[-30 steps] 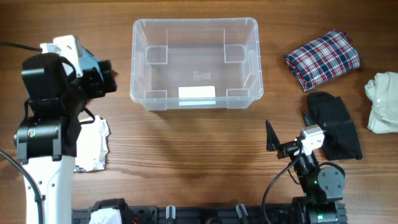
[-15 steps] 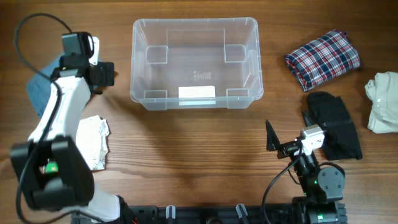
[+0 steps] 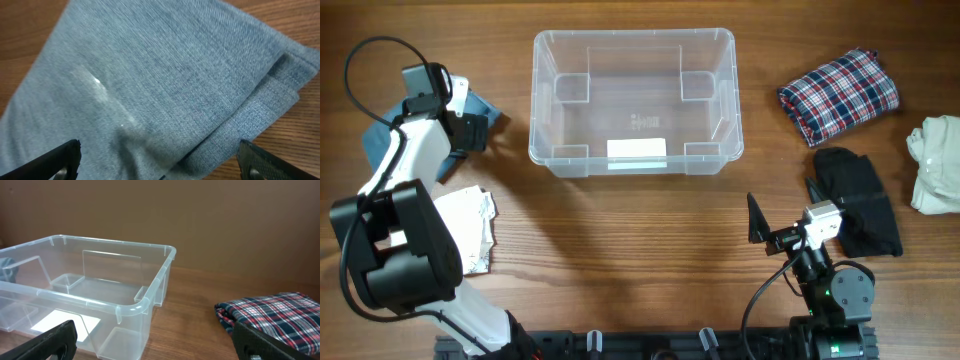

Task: Pack container
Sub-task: 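Lift the blue denim with the left gripper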

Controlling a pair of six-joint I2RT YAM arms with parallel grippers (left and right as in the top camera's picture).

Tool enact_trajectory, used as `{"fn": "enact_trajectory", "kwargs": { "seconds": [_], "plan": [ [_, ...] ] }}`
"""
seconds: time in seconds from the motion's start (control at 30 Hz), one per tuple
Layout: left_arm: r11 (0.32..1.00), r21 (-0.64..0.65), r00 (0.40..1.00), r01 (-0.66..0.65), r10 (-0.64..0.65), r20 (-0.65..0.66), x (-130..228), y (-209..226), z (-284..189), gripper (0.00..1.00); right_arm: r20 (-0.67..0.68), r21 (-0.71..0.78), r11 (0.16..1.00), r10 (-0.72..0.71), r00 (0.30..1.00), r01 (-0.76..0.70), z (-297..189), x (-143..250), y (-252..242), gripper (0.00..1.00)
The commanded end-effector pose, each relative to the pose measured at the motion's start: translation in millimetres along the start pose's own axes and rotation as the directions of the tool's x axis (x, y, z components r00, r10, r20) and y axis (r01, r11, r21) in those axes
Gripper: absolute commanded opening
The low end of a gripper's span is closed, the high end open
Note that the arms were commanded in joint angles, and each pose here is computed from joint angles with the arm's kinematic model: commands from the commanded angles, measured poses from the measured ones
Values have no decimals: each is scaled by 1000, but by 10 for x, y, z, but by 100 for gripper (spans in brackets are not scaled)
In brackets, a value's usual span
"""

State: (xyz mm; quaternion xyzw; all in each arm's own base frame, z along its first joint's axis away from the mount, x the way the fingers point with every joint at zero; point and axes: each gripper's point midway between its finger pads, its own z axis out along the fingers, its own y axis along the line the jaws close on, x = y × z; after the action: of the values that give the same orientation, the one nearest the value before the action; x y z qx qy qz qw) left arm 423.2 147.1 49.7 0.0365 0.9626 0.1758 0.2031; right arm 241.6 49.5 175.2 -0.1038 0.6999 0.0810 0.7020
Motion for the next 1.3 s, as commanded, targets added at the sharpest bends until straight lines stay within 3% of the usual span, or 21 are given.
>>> {"fn": "enact_trajectory", "kwargs": {
  "seconds": [0.0, 0.13, 0.37, 0.53, 0.67, 0.77, 0.87, 1.17, 1.27],
  "plan": [
    [1000, 21, 1000, -13, 14, -19, 51, -16, 127, 100, 9, 10, 1000, -19, 1000, 19, -4, -18, -13, 100],
    [997, -77, 999, -13, 10, -43, 87, 123, 297, 100, 9, 10, 1000, -19, 1000, 19, -4, -18, -12, 100],
    [996, -84, 996, -7, 0, -85, 205, 68, 493, 99, 9, 10, 1000, -19, 1000, 19, -4, -18, -13, 100],
    [941, -162, 950, 296, -307, -48, 213, 167, 481, 99, 9, 10, 1000, -19, 1000, 19, -4, -18, -13, 100],
    [888, -169, 894, 428, -443, -61, 299, 129, 476, 98, 9, 10, 1000, -19, 1000, 19, -4, -18, -13, 100],
    [908, -148, 914, 393, -403, -47, 231, 106, 480, 100, 9, 10, 1000, -19, 1000, 19, -4, -18, -13, 100],
    [976, -56, 976, 209, -212, -50, 144, -36, 492, 100, 9, 10, 1000, -19, 1000, 19, -4, -18, -13, 100],
    [995, 71, 997, -73, 76, -34, 50, -447, 439, 100, 9, 10, 1000, -19, 1000, 19, -4, -18, -12, 100],
    [995, 70, 996, -77, 79, -32, 57, -406, 449, 96, 9, 10, 1000, -19, 1000, 19, -4, -18, -13, 100]
  ]
}}
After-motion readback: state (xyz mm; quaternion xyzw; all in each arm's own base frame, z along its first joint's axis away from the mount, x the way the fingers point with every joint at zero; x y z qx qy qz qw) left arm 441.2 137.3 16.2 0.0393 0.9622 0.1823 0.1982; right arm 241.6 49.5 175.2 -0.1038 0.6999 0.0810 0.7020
